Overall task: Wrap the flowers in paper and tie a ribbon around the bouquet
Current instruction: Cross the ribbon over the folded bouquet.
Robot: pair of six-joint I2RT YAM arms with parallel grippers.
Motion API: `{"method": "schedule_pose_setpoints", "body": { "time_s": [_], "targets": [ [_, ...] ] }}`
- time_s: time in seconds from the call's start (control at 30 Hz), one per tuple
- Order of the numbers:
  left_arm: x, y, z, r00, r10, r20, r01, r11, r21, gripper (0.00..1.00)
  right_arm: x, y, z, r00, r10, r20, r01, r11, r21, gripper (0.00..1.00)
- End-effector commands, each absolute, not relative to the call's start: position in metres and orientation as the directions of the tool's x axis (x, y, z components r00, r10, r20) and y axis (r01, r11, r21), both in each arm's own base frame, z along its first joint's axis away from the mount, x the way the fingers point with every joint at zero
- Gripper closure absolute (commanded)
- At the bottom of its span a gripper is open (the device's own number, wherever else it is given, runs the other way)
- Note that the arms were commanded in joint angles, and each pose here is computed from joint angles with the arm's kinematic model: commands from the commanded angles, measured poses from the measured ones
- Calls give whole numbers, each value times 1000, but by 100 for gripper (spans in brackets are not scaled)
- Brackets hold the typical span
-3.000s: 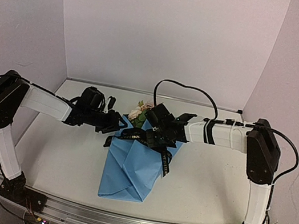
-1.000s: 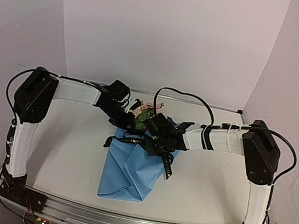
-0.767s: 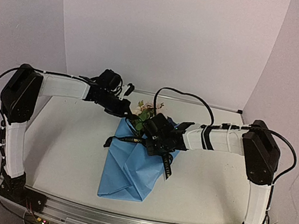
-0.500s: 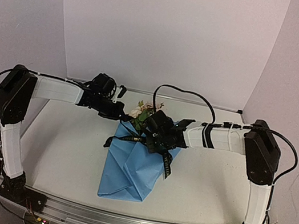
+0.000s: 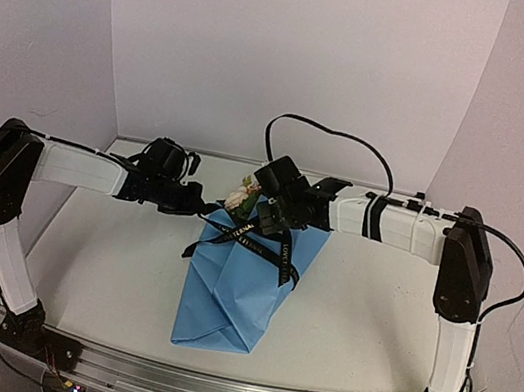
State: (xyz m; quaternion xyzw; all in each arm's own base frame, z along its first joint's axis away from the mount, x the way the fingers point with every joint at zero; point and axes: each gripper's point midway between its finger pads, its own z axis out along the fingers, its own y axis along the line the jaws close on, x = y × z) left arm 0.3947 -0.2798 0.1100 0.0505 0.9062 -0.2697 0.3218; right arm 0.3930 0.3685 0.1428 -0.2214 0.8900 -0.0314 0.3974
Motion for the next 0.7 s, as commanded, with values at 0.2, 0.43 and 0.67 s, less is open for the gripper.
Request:
{"method": "schedule_pose_setpoints", "body": {
  "time_s": [0.2,0.43,0.67],
  "targets": [
    [399,-260,134,-731,-302,-612,116,828,-548,100,406,352,137,-608,-435,-664,-333,899,-284,97],
    [396,-261,127,-738,-332,-587,97,810,-579,100,393,354,119,-649,-438,-622,-374,896,-240,90],
    [395,-266,127,-746,-330,-579,107,798,-594,100,383,358,127,-683,-374,-627,-371,917,-143,74]
  ]
}}
